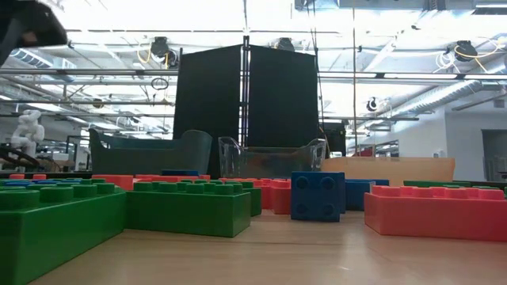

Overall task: Sort blocks
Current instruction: Put the green game piece into the blue bin

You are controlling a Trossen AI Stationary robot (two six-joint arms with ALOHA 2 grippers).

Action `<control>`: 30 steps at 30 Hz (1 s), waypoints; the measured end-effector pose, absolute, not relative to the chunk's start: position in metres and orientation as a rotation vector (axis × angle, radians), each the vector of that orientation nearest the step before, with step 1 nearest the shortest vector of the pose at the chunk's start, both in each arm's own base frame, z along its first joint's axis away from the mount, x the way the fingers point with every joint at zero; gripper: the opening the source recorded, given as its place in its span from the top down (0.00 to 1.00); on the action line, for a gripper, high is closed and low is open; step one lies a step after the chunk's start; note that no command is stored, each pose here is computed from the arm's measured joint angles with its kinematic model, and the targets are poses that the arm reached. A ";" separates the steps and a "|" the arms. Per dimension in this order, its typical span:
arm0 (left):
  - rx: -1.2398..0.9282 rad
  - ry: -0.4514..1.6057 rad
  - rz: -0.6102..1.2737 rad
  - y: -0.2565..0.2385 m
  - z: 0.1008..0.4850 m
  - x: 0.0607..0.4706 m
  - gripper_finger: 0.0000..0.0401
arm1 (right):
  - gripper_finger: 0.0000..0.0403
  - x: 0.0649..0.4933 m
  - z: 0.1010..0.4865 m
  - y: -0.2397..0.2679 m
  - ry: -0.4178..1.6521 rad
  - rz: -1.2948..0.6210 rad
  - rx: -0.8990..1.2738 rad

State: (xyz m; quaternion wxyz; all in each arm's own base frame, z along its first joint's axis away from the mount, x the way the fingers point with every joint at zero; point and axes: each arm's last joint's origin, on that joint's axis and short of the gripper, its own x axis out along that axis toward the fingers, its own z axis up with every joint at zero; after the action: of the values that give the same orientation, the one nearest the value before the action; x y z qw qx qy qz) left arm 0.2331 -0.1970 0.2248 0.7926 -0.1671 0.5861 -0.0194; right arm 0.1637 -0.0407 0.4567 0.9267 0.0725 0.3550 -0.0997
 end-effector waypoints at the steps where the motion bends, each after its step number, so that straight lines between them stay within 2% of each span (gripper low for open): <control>1: -0.351 1.272 -0.037 -0.199 0.220 0.234 0.38 | 0.40 0.164 0.457 -0.041 0.728 -0.204 0.148; 14: -0.307 1.314 0.046 -0.209 0.185 0.245 0.37 | 0.40 0.163 0.456 -0.041 0.737 -0.182 0.092; 26: -0.309 1.323 0.047 -0.208 0.184 0.246 0.19 | 0.40 0.163 0.456 -0.041 0.748 -0.181 0.093; 30: -0.292 1.327 0.065 -0.208 0.180 0.247 0.18 | 0.40 0.163 0.456 -0.041 0.749 -0.180 0.091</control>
State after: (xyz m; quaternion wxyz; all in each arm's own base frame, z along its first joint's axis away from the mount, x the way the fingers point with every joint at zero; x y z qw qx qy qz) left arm 0.2473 -0.2083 0.1797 0.7776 -0.1348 0.6133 0.0301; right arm 0.1627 -0.0405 0.4556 0.9258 0.0442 0.3651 -0.0878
